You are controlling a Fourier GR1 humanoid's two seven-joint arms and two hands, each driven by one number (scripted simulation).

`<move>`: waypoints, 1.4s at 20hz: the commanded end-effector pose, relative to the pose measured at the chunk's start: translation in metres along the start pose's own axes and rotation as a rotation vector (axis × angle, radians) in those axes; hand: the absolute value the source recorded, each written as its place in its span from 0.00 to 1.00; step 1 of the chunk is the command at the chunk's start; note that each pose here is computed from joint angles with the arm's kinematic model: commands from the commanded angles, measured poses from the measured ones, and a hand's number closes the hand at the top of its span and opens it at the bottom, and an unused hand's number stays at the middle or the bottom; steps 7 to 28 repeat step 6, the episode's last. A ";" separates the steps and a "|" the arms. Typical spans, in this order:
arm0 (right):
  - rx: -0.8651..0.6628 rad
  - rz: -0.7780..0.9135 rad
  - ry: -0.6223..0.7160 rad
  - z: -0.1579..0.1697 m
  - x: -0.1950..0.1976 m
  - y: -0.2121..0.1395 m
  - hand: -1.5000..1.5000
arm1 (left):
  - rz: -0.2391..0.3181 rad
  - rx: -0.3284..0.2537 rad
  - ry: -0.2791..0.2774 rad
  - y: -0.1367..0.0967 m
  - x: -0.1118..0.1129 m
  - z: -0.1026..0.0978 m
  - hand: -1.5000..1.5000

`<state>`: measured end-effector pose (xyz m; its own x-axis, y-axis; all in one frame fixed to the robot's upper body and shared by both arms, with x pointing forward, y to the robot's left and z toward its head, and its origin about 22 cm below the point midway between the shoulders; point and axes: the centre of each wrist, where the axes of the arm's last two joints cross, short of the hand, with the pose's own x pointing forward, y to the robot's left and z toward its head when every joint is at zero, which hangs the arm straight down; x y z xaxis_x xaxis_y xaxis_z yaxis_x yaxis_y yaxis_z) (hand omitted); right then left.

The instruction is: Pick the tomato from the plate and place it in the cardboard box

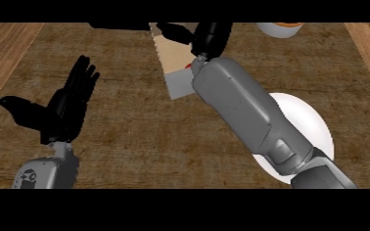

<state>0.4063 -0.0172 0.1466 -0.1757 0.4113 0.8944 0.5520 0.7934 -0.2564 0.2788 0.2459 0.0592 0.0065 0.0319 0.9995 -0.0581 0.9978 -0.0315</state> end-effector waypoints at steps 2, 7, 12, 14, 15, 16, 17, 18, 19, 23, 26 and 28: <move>-0.063 -0.087 0.013 0.003 -0.007 -0.004 0.00 | -0.029 0.028 0.013 0.012 0.002 -0.001 0.50; -0.056 -0.086 0.006 0.012 -0.038 -0.017 0.00 | -0.004 0.037 -0.005 0.003 -0.010 0.018 0.50; -0.056 -0.086 0.006 0.012 -0.038 -0.017 0.00 | -0.004 0.037 -0.005 0.003 -0.010 0.018 0.50; -0.056 -0.086 0.006 0.012 -0.038 -0.017 0.00 | -0.004 0.037 -0.005 0.003 -0.010 0.018 0.50; -0.056 -0.086 0.006 0.012 -0.038 -0.017 0.00 | -0.004 0.037 -0.005 0.003 -0.010 0.018 0.50; -0.056 -0.086 0.006 0.012 -0.038 -0.017 0.00 | -0.004 0.037 -0.005 0.003 -0.010 0.018 0.50; -0.056 -0.086 0.006 0.012 -0.038 -0.017 0.00 | -0.004 0.037 -0.005 0.003 -0.010 0.018 0.50; -0.056 -0.086 0.006 0.012 -0.038 -0.017 0.00 | -0.004 0.037 -0.005 0.003 -0.010 0.018 0.50; -0.056 -0.086 0.006 0.012 -0.038 -0.017 0.00 | -0.004 0.037 -0.005 0.003 -0.010 0.018 0.50; -0.056 -0.086 0.006 0.012 -0.038 -0.017 0.00 | -0.004 0.037 -0.005 0.003 -0.010 0.018 0.50; -0.056 -0.086 0.006 0.012 -0.038 -0.017 0.00 | -0.004 0.037 -0.005 0.003 -0.010 0.018 0.50; -0.056 -0.086 0.006 0.012 -0.038 -0.017 0.00 | -0.004 0.037 -0.005 0.003 -0.010 0.018 0.50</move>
